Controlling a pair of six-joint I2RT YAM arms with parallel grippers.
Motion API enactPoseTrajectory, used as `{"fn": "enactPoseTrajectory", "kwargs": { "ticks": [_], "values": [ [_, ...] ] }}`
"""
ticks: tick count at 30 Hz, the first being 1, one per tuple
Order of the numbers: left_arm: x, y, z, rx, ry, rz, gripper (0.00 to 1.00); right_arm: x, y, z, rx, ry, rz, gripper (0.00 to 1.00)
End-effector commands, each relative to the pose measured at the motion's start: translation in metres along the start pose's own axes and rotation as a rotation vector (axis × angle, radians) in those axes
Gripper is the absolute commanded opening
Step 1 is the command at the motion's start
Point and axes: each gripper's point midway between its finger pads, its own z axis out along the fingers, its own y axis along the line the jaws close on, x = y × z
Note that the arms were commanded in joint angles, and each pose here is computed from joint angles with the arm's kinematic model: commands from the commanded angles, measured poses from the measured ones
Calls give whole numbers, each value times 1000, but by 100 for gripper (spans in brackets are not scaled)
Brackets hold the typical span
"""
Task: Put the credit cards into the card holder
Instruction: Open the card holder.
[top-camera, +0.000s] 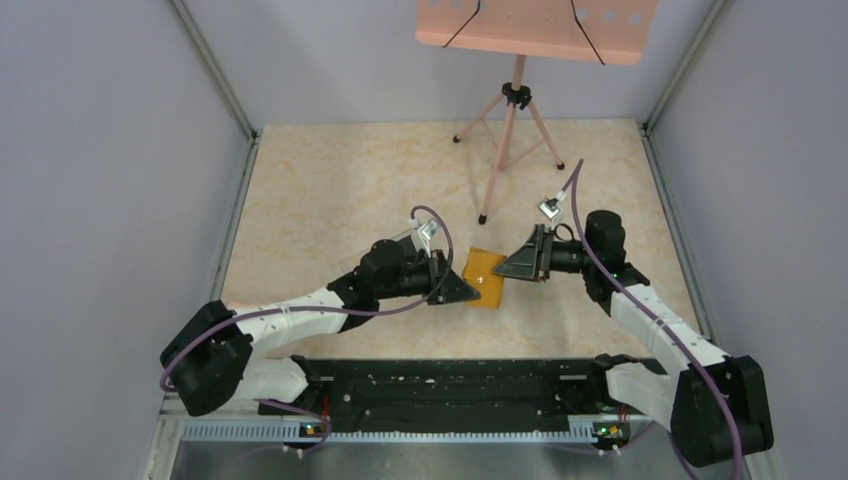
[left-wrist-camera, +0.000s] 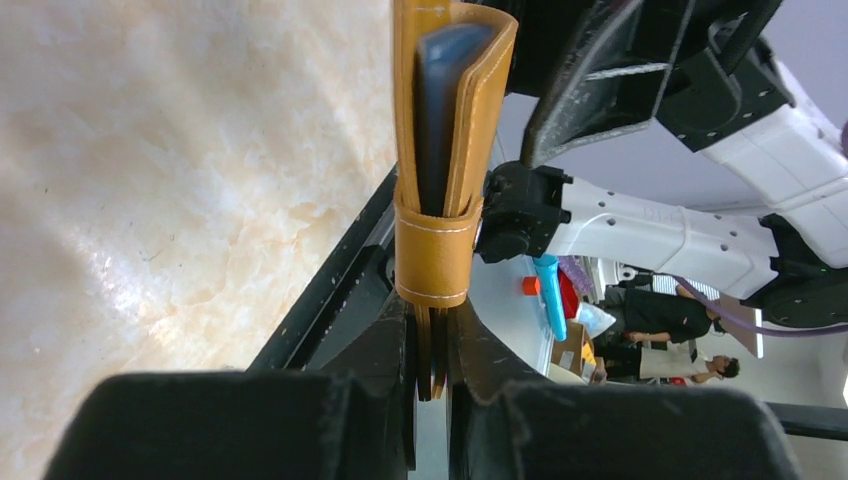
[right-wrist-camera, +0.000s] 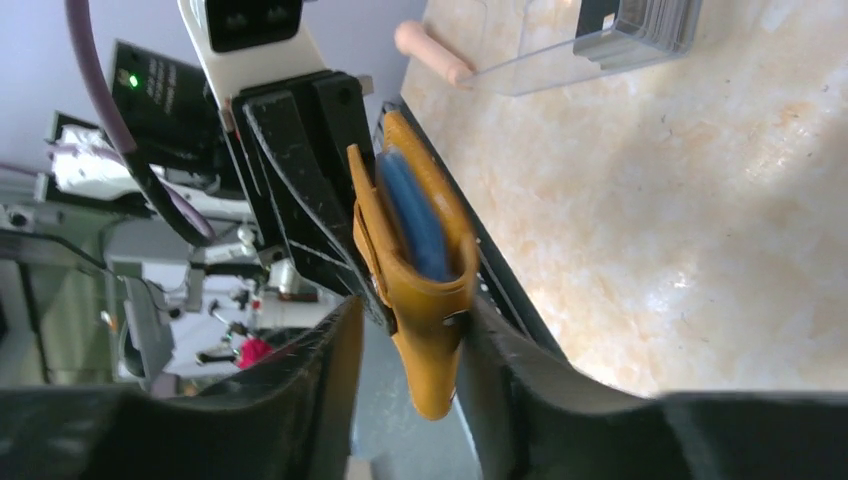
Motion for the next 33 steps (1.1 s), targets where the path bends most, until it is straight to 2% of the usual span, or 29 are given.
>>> {"fn": "enactPoseTrajectory", "kwargs": {
  "ticks": [1,3,4,6,10,13,15,19,23,33],
  "values": [
    [-8,-25,-2,98,-26,45,0,-4,26,-3,-103,6,-90,28],
    [-6,-22,-1,89,-23,39,0,-5,26,-3,-98,-1,-90,12],
    [-5,-20,-1,83,-21,37,0,-6,26,-3,-95,-4,-93,0],
    [-5,-17,-1,66,-23,35,2,-6,22,-2,-78,-11,-90,0],
    [-12,-1,-2,-41,-60,27,29,-6,8,-2,16,-9,-91,0],
    [-27,14,-10,-234,-132,78,45,-7,-12,-5,158,-7,-75,0],
    [-35,18,-18,-360,-159,151,51,-10,-21,-6,253,-12,-91,0],
    [-46,18,-23,-527,-154,251,56,-9,-29,-3,330,-9,-80,0],
    [-43,17,-10,-597,-99,318,57,-2,-37,1,373,14,-59,0],
    [-19,34,29,-784,29,409,58,6,-33,3,357,19,-35,0]
  ]
}}
